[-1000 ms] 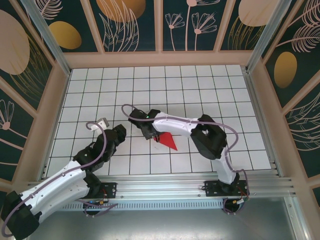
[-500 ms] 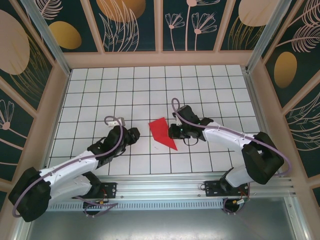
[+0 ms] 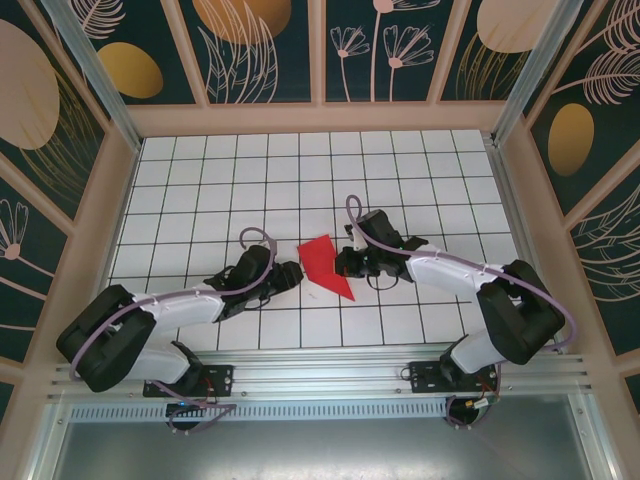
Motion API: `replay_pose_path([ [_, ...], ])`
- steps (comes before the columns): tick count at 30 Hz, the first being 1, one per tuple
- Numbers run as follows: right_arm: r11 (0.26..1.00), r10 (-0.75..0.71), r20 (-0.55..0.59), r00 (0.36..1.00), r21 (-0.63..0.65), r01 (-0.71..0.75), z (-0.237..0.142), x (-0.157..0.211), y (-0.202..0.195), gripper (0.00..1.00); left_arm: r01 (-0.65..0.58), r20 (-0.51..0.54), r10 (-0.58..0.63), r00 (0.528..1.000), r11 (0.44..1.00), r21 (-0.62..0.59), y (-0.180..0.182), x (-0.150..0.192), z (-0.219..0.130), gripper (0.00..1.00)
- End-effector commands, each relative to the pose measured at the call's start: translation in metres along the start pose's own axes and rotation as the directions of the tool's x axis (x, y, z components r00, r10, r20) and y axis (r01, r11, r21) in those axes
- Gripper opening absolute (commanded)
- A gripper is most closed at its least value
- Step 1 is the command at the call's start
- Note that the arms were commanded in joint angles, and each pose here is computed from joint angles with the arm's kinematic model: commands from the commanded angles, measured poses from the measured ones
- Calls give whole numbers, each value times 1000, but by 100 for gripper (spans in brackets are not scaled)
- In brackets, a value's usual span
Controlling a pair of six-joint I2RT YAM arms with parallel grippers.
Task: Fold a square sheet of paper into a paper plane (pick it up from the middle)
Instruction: Turn over the paper at the center of the table, then fold the wing for the fifth time at the center of the table.
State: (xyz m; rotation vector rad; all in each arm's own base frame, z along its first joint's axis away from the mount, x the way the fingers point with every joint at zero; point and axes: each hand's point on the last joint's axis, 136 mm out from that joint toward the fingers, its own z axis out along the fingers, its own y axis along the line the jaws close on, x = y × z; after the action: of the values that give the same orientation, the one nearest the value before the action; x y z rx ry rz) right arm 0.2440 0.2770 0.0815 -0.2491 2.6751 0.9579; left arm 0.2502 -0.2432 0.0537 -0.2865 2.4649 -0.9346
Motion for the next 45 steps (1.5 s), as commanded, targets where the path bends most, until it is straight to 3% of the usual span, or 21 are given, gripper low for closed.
replay_pose_path([
  [1,999,-30,15,999,-36,31,1,-7,7,3,17,2,-17,1000,998,67,-19,-5,3,46],
  [17,1000,-3,-6,1000,-26,3,6,-8,5,2,24,-4,-24,1000,999,31,-9,-2,5,47],
  [30,997,63,-6,998,36,-63,24,-17,-32,2,14,-23,-13,1000,999,49,-15,0,8,48],
  [45,984,171,-26,985,51,-170,39,3,-70,2,19,-80,-13,997,996,82,-26,5,21,54],
])
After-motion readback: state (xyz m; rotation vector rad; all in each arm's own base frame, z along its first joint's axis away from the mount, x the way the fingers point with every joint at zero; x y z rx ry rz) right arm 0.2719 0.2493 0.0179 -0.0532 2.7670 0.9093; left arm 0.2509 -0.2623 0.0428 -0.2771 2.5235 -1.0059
